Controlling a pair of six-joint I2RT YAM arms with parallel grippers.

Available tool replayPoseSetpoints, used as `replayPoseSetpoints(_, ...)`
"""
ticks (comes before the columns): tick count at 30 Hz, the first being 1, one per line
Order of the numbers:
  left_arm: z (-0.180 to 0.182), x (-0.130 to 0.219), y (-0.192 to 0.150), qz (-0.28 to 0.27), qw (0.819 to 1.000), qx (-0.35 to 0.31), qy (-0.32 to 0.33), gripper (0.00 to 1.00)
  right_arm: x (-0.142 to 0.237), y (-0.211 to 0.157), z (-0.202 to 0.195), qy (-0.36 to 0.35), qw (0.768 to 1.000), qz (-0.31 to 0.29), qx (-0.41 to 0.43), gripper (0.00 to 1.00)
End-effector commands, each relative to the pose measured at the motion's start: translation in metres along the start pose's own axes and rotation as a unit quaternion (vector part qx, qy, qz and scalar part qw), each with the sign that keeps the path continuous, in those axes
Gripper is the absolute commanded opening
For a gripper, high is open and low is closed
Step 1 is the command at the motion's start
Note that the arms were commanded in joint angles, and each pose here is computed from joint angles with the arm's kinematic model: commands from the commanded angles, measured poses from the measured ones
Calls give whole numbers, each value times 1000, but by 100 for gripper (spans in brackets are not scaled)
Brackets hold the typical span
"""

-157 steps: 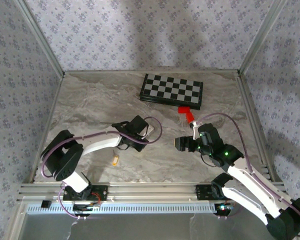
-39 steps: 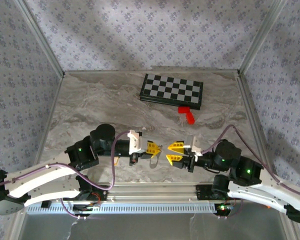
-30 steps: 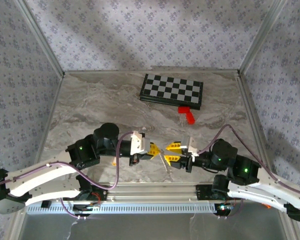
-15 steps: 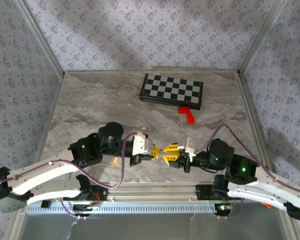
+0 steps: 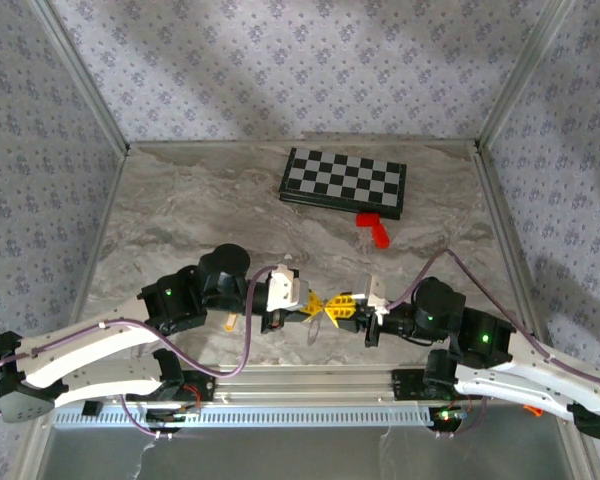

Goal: Put the keys on the keyring

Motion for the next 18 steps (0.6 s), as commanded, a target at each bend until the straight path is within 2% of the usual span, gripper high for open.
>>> replayPoseSetpoints(1, -2, 7, 21, -32, 999, -22, -4, 0, 4, 11, 0, -8, 1000, -17, 8, 0)
replayPoseSetpoints(4, -2, 8, 22, -36, 999, -21, -1, 2, 4, 12, -1, -13, 1000, -21, 11, 0)
replayPoseSetpoints(7, -2, 16, 24, -61, 998, -17, 16, 24, 7, 16, 2, -2, 999, -38, 15, 0)
replayPoseSetpoints(8, -2, 20, 25, -75, 997, -14, 24, 28, 9, 17, 3, 4, 999, -48, 16, 0)
replayPoseSetpoints(13, -6, 43, 22, -165, 985, 12, 44, 33, 23, 26, 13, 52, 988, -145, 13, 0)
replayPoseSetpoints(18, -10, 43, 24, -191, 981, 31, 19, 35, 36, 33, 19, 84, 969, -232, 4, 0)
Point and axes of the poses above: each hand's point on the last joint's axis, 136 mm out from that joint toward the fingers, its own x axis back along the fingers, its own z axis along the line the jaws close on, y = z × x, the point moved 8 cm from there along x, back along the fingers, and after that the axes turned 2 degrees about -x, right-handed, at the moved point
